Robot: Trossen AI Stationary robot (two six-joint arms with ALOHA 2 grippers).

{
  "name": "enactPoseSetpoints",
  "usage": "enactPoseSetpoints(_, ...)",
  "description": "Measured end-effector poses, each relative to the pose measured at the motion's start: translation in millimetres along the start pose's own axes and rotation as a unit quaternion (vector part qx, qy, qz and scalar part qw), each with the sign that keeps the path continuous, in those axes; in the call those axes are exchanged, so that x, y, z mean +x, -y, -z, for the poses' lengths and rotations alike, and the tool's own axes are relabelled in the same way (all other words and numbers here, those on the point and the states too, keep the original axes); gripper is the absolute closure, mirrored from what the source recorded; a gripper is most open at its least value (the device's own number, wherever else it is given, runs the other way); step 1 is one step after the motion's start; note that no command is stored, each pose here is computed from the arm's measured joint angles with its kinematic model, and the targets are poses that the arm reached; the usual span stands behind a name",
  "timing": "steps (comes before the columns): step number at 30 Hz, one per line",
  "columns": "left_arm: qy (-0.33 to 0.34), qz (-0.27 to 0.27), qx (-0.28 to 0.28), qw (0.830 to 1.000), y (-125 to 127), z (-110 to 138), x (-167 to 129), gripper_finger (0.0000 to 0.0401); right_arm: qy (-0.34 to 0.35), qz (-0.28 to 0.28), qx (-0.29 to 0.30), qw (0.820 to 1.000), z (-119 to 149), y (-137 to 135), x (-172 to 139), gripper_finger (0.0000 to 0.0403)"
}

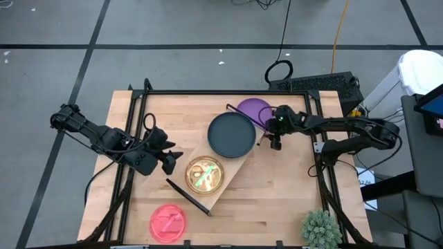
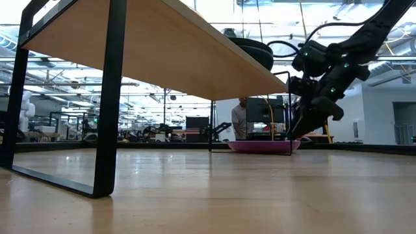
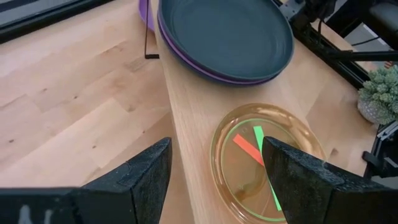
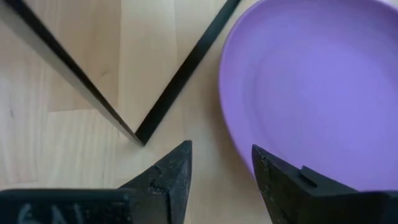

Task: Place and stack plates onto a shelf
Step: Stack the purple plate on top of the black plate on the shelf

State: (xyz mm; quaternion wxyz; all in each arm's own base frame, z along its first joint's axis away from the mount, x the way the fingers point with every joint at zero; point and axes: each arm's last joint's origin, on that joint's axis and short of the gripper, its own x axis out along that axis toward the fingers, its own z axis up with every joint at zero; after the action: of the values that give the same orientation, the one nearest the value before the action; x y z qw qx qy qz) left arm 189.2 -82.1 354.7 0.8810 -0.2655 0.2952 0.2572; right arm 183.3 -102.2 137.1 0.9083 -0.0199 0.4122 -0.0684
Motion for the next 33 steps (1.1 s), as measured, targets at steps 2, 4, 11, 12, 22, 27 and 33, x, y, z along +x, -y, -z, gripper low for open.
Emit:
enactPoseSetpoints(2,0.0,0.0,0.003,1.0,0.0,0.0,0.0,0.0146,-0.004,-0.002,-0.001,1.0,1.0,0.0,1.6,0.0238)
enactPoseSetpoints(4,0.0,0.0,0.008,1.0,0.0,0.0,0.0,0.0146,-0.005,-0.002,-0.009,1.0,1.3,0.2,3.1,0.0222)
enactPoseSetpoints(11,0.0,0.0,0.023,1.0,0.0,0.0,0.0,0.0146,-0.013,-0.005,-0.036,0.999,3.4,0.3,7.1,0.0204)
enactPoseSetpoints(12,0.0,0.0,0.023,1.0,0.0,0.0,0.0,0.0146,-0.015,-0.006,-0.044,0.999,3.8,0.3,7.6,0.0206)
enactPoseSetpoints(22,0.0,0.0,0.022,1.0,0.0,0.0,0.0,0.0146,-0.041,-0.02,-0.082,0.996,11.0,0.1,18.5,0.0213)
enactPoseSetpoints(27,0.0,0.0,0.022,1.0,0.0,0.0,0.0,0.0146,-0.037,-0.017,-0.1,0.994,10.3,0.7,19.1,0.0213)
enactPoseSetpoints(33,0.0,0.0,0.024,1.0,0.0,0.0,0.0,0.0146,-0.038,-0.012,-0.118,0.992,11.8,4.6,18.4,0.0219)
